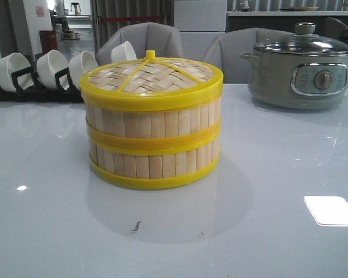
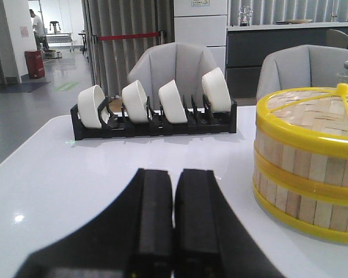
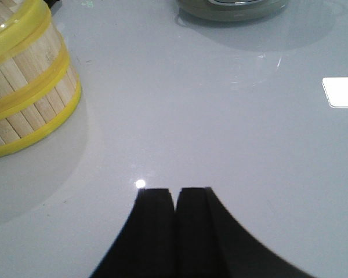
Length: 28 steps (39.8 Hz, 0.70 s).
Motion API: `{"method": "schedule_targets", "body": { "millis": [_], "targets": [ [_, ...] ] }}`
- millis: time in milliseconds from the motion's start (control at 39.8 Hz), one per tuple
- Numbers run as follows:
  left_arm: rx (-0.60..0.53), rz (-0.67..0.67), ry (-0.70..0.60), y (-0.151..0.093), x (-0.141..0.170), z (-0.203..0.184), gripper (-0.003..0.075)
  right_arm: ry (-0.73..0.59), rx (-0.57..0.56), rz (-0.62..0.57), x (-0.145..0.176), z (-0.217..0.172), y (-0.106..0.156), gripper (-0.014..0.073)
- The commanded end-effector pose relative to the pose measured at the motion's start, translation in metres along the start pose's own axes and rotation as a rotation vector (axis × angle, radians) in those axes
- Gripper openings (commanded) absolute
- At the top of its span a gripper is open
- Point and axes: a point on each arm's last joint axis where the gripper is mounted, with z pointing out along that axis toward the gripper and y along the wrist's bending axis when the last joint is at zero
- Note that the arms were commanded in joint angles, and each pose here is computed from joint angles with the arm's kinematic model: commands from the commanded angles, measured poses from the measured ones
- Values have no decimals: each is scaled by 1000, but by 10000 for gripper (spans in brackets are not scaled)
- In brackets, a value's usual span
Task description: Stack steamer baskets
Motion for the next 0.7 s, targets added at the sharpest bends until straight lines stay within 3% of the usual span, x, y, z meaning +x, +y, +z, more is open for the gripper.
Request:
{"method": "schedule_targets", "body": {
  "millis": [0,151,477,678],
  "targets": [
    [7,2,-92,-1,-8,-2,85,-119,14,-18,-15,-7,0,56],
    [7,2,-92,-1,-8,-2,85,-209,37,-78,-9,-15,-2,56],
    [7,2,-92,-1,-8,-2,85,-487,80,-82,24,-11,-13,56],
    [7,2,-92,-1,-8,-2,85,-484,75,-83,25,-12,-12,56]
  ]
}}
